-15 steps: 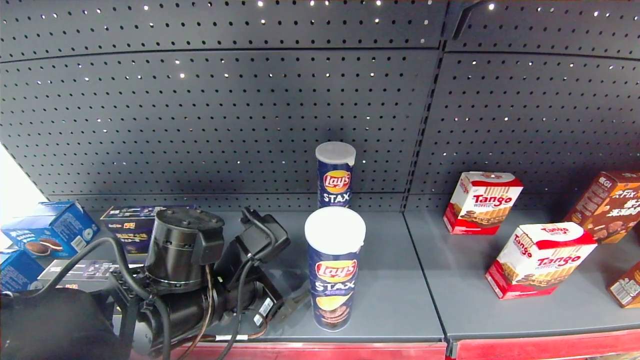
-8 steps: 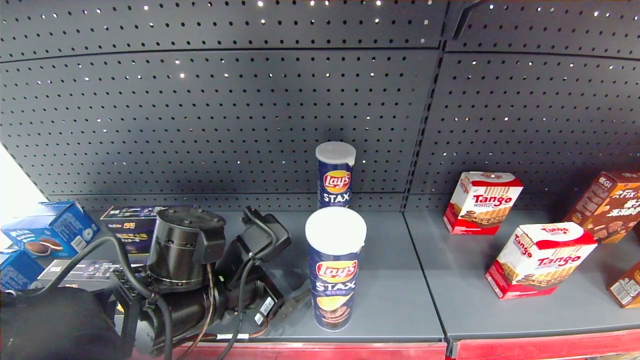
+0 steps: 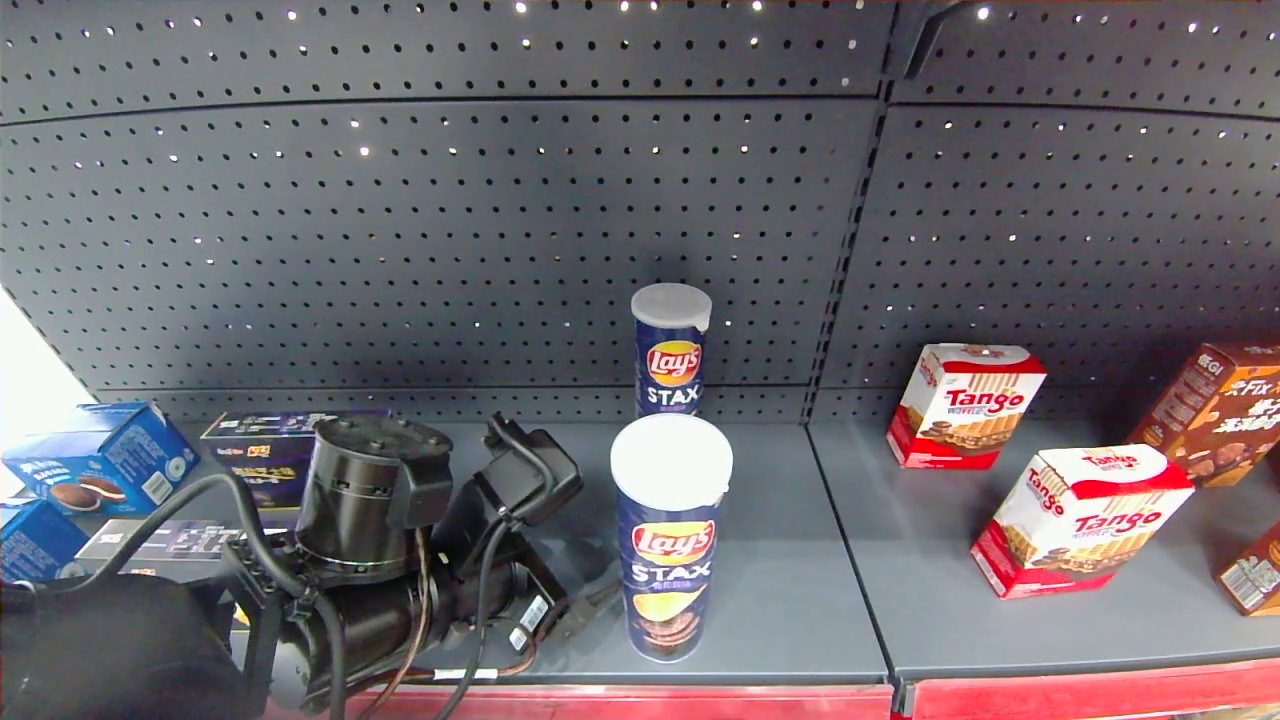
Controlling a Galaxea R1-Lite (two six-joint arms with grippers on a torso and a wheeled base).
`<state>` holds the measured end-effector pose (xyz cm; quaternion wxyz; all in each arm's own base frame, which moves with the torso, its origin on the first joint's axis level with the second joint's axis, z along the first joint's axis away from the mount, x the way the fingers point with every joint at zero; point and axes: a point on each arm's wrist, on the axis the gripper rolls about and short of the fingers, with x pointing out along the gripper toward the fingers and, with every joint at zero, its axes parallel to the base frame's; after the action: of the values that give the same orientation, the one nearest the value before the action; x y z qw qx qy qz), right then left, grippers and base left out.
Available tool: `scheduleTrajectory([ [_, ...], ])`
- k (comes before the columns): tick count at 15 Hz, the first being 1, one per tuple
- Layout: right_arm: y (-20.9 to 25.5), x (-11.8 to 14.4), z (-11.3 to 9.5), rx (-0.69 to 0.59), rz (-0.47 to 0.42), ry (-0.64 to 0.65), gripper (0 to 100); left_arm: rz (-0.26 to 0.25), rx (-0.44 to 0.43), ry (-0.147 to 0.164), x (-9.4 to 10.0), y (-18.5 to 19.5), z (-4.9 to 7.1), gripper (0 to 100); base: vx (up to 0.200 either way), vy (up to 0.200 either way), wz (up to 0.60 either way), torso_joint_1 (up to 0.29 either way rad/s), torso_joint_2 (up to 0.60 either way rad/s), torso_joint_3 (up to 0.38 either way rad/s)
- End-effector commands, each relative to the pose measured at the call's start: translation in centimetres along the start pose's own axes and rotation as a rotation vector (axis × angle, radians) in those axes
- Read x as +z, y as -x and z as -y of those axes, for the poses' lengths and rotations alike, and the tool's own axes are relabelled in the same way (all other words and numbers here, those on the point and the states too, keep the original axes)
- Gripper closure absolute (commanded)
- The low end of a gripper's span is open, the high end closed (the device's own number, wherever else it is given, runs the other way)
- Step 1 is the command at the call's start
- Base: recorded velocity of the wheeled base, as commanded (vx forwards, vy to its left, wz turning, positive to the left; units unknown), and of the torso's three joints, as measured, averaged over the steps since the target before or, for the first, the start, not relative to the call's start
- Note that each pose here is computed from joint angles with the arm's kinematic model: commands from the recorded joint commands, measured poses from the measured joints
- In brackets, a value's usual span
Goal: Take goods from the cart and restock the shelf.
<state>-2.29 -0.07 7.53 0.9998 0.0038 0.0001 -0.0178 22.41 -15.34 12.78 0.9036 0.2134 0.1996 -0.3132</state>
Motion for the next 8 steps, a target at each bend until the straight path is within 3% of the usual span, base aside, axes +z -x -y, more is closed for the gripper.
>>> scheduleTrajectory([
  [1, -0.01, 0.00, 0.00, 0.000, -0.001, 0.000, 0, 0.002, 0.001, -0.001, 0.04, -0.01, -0.01, 0, 0.000, 0.000, 0.00, 0.000, 0.00, 0.000],
  [8, -0.01, 0.00, 0.00, 0.000, -0.001, 0.000, 0, -0.008, -0.005, -0.002, 0.01, -0.53, 0.09, 0, 0.000, 0.000, 0.00, 0.000, 0.00, 0.000],
])
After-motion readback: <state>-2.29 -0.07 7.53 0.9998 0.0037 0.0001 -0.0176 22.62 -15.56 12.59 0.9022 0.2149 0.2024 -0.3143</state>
